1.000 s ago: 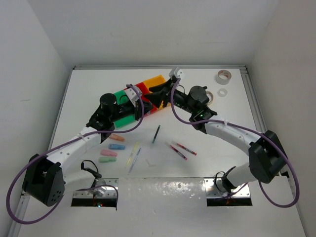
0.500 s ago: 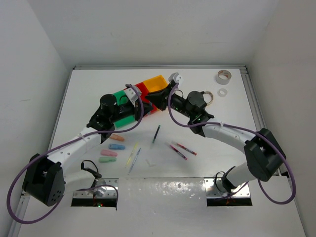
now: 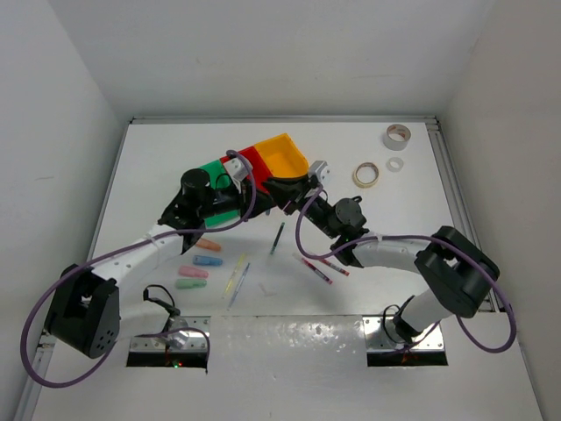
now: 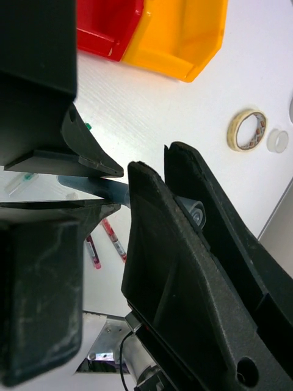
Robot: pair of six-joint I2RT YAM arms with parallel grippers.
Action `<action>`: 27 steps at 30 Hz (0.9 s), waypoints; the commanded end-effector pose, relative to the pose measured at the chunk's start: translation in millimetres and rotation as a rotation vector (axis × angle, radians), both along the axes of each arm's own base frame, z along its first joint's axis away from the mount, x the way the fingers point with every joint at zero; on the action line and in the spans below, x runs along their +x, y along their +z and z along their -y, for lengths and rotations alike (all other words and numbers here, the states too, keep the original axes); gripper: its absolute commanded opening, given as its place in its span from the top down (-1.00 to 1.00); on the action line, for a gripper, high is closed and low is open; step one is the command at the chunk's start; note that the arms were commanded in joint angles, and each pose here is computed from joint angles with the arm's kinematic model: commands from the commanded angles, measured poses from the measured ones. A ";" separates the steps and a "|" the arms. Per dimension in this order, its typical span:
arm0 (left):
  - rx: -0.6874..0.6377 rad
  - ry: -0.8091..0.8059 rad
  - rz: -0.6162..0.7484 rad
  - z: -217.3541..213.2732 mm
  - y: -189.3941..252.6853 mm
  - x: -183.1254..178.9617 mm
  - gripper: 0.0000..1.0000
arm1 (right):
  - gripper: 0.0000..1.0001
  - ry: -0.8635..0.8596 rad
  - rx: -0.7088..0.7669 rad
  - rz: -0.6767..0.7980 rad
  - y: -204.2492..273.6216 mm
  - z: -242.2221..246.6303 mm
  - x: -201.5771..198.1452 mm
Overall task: Sort the stationery into containers
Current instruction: Close the pen cap on the pen.
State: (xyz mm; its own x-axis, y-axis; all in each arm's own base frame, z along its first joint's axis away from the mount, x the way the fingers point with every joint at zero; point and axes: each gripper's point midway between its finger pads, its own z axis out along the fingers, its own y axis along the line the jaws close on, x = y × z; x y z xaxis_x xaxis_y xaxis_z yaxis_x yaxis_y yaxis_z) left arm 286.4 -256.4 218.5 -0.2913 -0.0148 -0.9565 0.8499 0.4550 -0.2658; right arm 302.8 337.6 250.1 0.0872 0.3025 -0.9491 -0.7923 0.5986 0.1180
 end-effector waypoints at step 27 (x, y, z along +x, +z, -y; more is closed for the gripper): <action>-0.286 0.104 0.460 -23.5 163.9 23.2 1.00 | 1.00 0.080 -0.580 -0.414 -242.6 30.3 -63.3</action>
State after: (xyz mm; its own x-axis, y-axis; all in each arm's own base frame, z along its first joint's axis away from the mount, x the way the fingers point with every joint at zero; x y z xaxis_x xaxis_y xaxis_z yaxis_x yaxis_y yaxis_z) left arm 283.5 -252.7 201.8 -0.3824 -0.0006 -0.9240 0.8227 0.4550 -0.3408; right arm 300.4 336.5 224.1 0.1021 0.3225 -0.9410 -0.7695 0.6251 0.1307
